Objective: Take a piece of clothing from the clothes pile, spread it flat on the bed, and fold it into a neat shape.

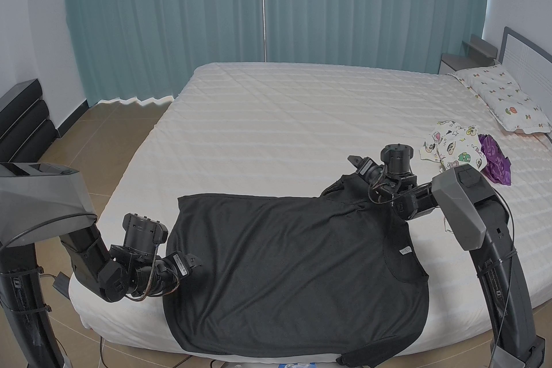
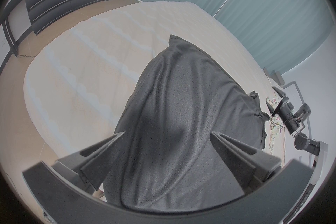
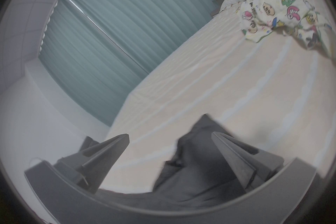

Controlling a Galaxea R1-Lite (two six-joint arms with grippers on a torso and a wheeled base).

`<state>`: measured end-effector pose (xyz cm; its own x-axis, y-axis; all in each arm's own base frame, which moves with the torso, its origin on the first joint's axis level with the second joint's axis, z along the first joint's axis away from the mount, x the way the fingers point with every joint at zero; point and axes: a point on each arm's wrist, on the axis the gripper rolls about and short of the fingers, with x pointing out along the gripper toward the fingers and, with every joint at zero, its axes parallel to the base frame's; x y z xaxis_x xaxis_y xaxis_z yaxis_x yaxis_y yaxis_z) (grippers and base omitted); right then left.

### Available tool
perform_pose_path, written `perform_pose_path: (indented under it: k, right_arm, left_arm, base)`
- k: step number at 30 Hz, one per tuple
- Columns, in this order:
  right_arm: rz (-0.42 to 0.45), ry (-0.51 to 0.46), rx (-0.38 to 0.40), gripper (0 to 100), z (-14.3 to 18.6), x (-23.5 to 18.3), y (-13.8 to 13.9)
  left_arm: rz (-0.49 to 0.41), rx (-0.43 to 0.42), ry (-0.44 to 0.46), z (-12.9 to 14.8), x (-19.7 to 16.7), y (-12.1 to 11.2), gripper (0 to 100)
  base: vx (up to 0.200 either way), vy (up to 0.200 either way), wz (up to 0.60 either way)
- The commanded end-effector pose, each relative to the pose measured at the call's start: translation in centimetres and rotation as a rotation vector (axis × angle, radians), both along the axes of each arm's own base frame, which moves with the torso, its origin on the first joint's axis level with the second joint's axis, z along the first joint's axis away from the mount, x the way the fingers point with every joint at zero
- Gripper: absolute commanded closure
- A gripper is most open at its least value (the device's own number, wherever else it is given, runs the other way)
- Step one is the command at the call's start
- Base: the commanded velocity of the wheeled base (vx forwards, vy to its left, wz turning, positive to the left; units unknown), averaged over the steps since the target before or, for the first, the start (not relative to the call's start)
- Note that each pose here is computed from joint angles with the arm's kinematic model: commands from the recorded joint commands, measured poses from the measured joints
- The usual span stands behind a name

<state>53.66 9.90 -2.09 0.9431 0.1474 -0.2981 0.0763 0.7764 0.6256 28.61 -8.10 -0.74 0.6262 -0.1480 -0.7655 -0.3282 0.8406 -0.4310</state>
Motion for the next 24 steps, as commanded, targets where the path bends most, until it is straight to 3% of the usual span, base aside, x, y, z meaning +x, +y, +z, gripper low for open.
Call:
perform_pose_path:
  k: [1, 15, 16, 24]
  right_arm:
    - [-0.024, 0.042, -0.060, 0, -0.5, -0.4, -2.9]
    - [0.026, 0.101, -0.056, 0, -4.1, -0.5, -2.5]
    - [0.026, 0.099, -0.055, 100, -4.2, -0.4, -2.4]
    - [0.013, 0.059, -0.038, 100, -3.4, 0.4, -2.7]
  left_arm:
    - [-0.002, 0.000, 0.004, -0.1, -0.1, -0.1, 0]
    - [-0.004, 0.001, 0.007, -0.1, -0.2, -0.1, 0]
    - [-0.004, 0.001, 0.007, -0.1, -0.2, -0.1, 0]
    - [-0.003, 0.002, 0.005, -0.1, -0.1, -0.1, 0]
  base:
    - [0.000, 0.000, 0.00]
    - [0.000, 0.000, 0.00]
    - [0.000, 0.000, 0.00]
    - [0.000, 0.000, 0.00]
